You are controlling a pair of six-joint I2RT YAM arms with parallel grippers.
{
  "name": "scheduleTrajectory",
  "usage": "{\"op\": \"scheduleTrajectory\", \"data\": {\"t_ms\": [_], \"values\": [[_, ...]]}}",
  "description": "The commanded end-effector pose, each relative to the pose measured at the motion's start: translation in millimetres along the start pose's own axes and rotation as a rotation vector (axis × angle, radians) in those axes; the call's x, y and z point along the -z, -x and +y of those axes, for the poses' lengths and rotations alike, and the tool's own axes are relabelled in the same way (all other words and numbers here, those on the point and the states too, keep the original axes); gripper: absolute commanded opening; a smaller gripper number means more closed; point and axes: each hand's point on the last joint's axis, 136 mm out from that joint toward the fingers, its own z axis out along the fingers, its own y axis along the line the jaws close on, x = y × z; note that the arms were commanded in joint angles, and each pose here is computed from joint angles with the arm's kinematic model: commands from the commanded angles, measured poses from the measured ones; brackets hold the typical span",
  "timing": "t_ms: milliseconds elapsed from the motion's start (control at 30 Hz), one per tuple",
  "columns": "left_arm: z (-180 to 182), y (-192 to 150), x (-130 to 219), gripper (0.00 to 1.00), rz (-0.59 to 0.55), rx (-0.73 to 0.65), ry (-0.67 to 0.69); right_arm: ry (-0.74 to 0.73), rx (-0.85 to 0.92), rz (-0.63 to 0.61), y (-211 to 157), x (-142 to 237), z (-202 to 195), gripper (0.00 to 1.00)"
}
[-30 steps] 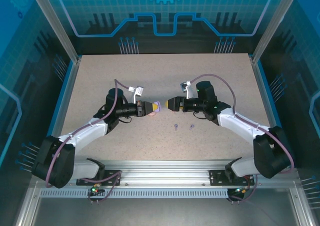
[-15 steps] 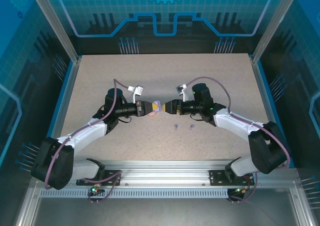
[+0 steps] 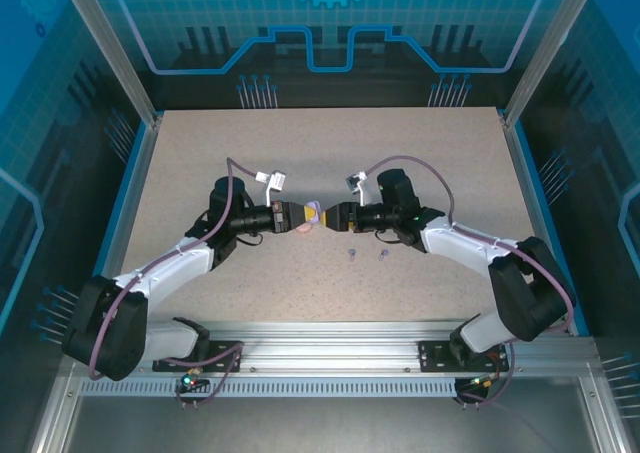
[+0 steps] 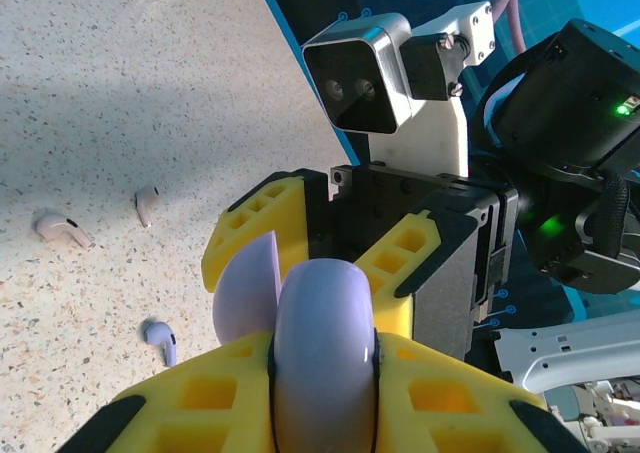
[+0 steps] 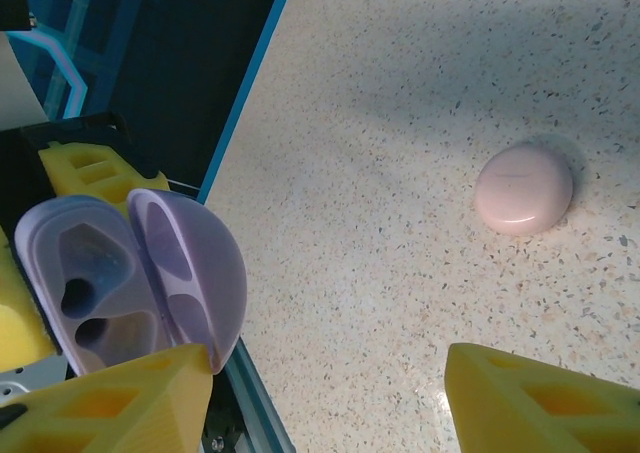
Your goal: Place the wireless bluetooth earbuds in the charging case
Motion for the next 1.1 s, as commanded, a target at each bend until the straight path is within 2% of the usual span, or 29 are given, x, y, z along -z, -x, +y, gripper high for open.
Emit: {"op": "scheduleTrajectory", "data": {"t_ms": [0,333,367,667,900,1067], "values": [[-5.9,-0.8,1.2,0.04,-0.004,-0.016,-0.022,0.029,0.025,-0.011,8.8,-6.4,13.8,0.62],[-5.9,-2.5,-0.9,0.04,0.0,-0.018,-0.027,0.042,0.027,-0.008,9.7,-9.5,18.1,0.49],[-5.9,-2.1,-0.9,0.04,-0.002,-0.017,-0.027,0.055,0.042,-0.025,19.3,-8.6,26.0,0.48],[-6.0,-4.1,-2.2,0.04,0.003,-0.017,-0.029,0.077,0.039,-0.035,27.4,-11.4,32.5,0.35],[-6.5,-4.1,-2.1,0.04,0.0,-0.02,-0.028,0.083,0.038,-0.033,26.2,-11.0,32.6,0.22],[-5.7,-3.8,-2.5,0.04,-0.001,-0.018,-0.026,0.083,0.039,-0.032,25.2,-10.5,32.2,0.08]]}}
